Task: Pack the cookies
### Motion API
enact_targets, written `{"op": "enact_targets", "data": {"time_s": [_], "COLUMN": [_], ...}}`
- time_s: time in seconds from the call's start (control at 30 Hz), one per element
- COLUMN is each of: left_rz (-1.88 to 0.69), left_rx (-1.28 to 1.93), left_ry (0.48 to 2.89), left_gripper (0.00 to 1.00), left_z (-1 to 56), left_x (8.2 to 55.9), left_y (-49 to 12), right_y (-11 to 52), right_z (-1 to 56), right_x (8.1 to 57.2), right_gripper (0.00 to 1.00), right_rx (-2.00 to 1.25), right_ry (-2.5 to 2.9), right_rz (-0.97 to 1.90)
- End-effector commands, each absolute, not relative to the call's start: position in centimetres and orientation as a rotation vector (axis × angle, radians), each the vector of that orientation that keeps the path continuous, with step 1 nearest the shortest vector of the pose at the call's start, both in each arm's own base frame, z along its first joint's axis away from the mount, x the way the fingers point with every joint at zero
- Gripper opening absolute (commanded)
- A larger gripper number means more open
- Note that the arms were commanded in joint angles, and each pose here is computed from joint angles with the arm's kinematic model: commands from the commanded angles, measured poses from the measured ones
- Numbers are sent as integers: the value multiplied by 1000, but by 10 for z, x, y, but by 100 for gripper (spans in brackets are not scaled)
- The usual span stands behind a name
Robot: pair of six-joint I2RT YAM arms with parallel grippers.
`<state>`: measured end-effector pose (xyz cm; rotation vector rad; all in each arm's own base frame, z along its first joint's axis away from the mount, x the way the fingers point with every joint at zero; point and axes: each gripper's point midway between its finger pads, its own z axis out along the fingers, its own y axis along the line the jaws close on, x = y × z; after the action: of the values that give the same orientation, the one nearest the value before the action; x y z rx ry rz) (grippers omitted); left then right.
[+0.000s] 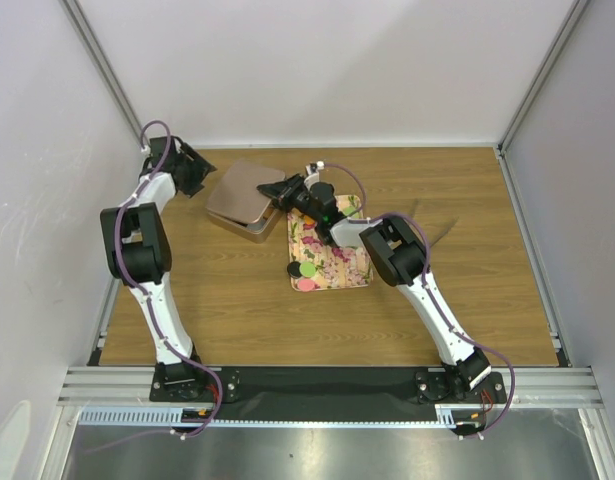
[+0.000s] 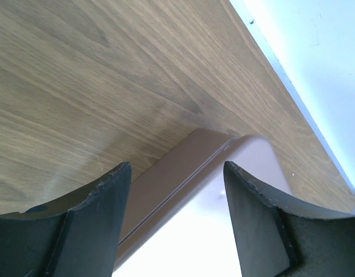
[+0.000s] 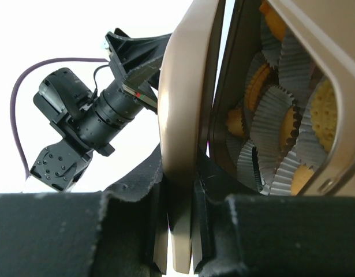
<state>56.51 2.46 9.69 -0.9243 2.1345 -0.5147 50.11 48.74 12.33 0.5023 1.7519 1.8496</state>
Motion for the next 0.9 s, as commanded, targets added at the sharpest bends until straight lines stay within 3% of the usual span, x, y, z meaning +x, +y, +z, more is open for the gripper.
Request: {"op": "enact_targets", "data": {"time_s": [0.0, 0.27, 0.57, 0.87], "left_rz": [-530, -533, -505, -503], "left_rx": [-841, -808, -734, -694], "left_ry": [2109, 2132, 2180, 2208], "left_gripper": [71, 71, 71, 70], "left_z": [118, 116, 111, 103], "left_x": [580, 584, 590, 593], "left_y": [18, 11, -4, -11], "right_y": [488, 481, 471, 461], "right_z": [144, 136, 141, 140], "right_x": [498, 497, 498, 495], "right_gripper": [6, 7, 22, 30], "right_rx": [479, 515, 536, 543], "right_ry": [1680, 1688, 1655, 1661], "right_rz": [1889, 1888, 1908, 1900]}}
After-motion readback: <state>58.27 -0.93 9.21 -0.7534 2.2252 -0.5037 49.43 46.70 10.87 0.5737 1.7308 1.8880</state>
